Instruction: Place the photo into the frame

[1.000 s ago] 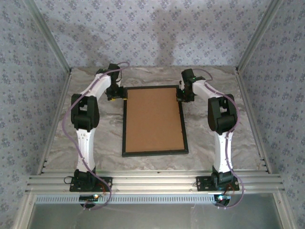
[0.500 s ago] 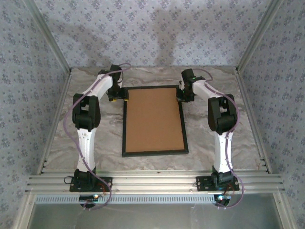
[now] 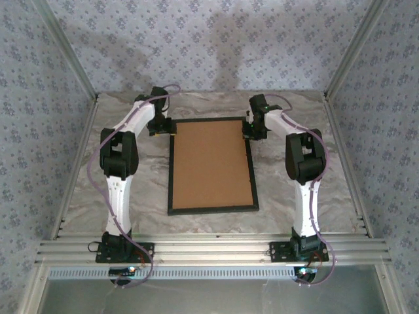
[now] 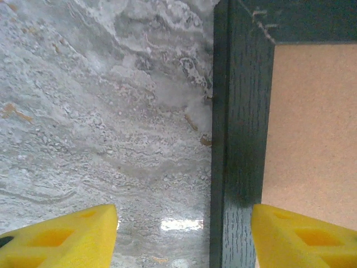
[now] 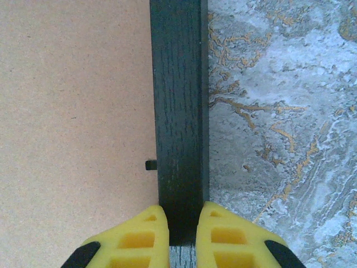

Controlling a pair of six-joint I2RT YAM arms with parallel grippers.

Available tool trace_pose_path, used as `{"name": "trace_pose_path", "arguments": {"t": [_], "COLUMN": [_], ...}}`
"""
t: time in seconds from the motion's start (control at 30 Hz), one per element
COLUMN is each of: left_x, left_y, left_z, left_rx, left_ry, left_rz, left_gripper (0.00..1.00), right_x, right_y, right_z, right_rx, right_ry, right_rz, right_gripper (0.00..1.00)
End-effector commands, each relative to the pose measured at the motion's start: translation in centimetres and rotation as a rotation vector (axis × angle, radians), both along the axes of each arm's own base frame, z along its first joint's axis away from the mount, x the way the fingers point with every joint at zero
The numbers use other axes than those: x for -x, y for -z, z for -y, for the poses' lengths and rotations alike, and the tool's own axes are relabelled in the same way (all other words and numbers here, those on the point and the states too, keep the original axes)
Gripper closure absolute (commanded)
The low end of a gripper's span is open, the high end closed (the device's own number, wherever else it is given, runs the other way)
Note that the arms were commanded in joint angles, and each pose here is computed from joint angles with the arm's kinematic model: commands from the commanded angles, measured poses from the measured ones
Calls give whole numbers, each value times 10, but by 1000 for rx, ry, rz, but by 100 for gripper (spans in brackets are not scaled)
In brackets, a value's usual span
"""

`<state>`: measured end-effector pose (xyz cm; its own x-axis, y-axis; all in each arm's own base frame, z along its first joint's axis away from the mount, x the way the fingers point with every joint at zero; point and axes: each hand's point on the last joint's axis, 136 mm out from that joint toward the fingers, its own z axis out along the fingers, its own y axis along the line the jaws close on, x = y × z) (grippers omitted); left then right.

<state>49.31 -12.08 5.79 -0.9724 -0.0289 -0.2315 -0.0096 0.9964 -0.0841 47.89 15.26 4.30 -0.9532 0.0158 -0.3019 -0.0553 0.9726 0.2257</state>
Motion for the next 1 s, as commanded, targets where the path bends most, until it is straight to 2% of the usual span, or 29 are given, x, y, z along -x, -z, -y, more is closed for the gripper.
{"name": "trace_pose_path", "arguments": {"t": [0.0, 0.47, 0.77, 0.97], "left_x": [-4, 10, 37, 43], "left_y": [2, 25, 58, 73], "left_z": [1, 10, 24, 31], "left_rx": [-16, 13, 55, 85], "left_ry": [-5, -16, -40, -66], "left_rz": [2, -64, -133, -152], "left_gripper": [35, 36, 36, 36], "right_x": [12, 12, 11, 13], "right_y": [16, 16, 17, 17], "right_z": [-9, -10, -13, -14], "right_rx": [-1, -5, -7, -10], "right_ry": [-29, -31, -35, -37], "right_rz": [-48, -49, -48, -56], "right_gripper": [88, 89, 89, 89]}}
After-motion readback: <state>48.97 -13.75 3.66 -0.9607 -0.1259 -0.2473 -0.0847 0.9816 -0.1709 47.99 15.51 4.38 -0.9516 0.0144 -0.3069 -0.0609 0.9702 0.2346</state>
